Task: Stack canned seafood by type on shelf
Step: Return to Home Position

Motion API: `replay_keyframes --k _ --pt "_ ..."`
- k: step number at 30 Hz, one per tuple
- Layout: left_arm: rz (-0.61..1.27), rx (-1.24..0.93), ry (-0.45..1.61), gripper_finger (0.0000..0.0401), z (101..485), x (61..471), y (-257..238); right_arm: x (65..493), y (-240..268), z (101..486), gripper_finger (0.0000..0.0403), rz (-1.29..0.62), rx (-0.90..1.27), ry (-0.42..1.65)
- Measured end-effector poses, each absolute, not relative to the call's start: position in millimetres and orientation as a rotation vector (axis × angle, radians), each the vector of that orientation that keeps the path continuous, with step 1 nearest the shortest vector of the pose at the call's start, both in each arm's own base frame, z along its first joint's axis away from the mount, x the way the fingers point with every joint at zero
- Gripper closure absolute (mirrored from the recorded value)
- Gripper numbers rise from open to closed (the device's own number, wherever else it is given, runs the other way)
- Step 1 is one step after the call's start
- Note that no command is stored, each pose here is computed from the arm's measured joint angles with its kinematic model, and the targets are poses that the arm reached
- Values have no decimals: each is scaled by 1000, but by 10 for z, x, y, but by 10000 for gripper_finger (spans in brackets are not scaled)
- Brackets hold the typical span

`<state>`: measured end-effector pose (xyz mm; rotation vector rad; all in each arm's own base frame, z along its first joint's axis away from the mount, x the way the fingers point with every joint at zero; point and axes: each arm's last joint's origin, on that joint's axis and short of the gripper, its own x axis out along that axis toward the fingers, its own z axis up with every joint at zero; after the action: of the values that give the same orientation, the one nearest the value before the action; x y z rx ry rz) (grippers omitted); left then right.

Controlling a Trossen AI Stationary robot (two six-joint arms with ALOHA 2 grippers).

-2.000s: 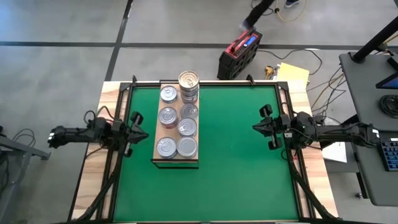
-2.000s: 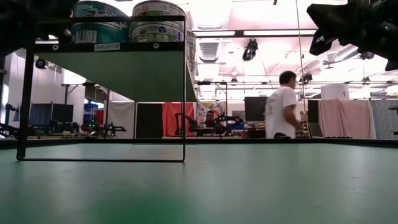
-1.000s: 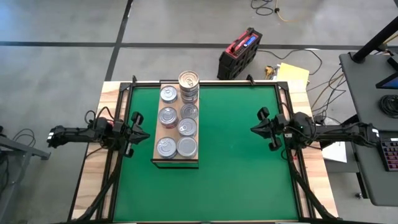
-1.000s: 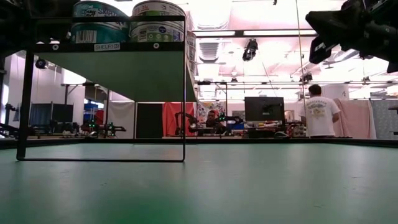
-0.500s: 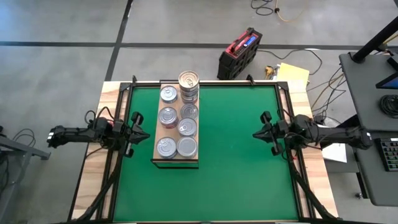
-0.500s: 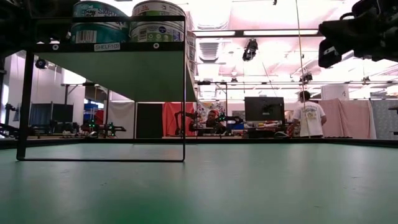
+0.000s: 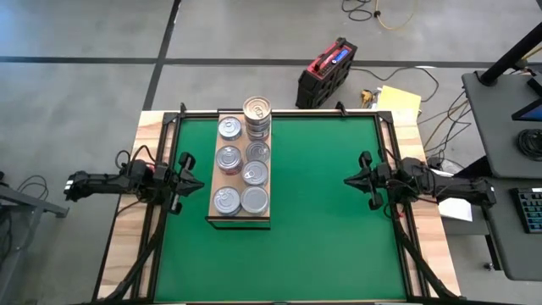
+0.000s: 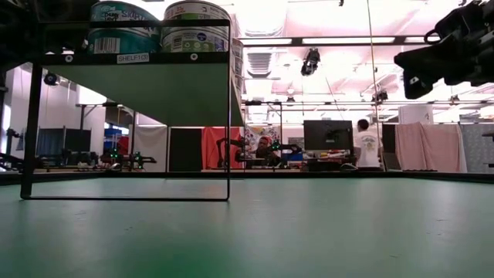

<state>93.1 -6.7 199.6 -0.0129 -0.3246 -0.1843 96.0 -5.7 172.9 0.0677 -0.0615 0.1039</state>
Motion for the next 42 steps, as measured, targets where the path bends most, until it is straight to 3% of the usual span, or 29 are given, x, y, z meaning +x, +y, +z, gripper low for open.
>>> replay_keyframes --k 42 --pt "-184 -13 -324 401 1996 931 -67 975 -58 1714 390 106 -9 -45"
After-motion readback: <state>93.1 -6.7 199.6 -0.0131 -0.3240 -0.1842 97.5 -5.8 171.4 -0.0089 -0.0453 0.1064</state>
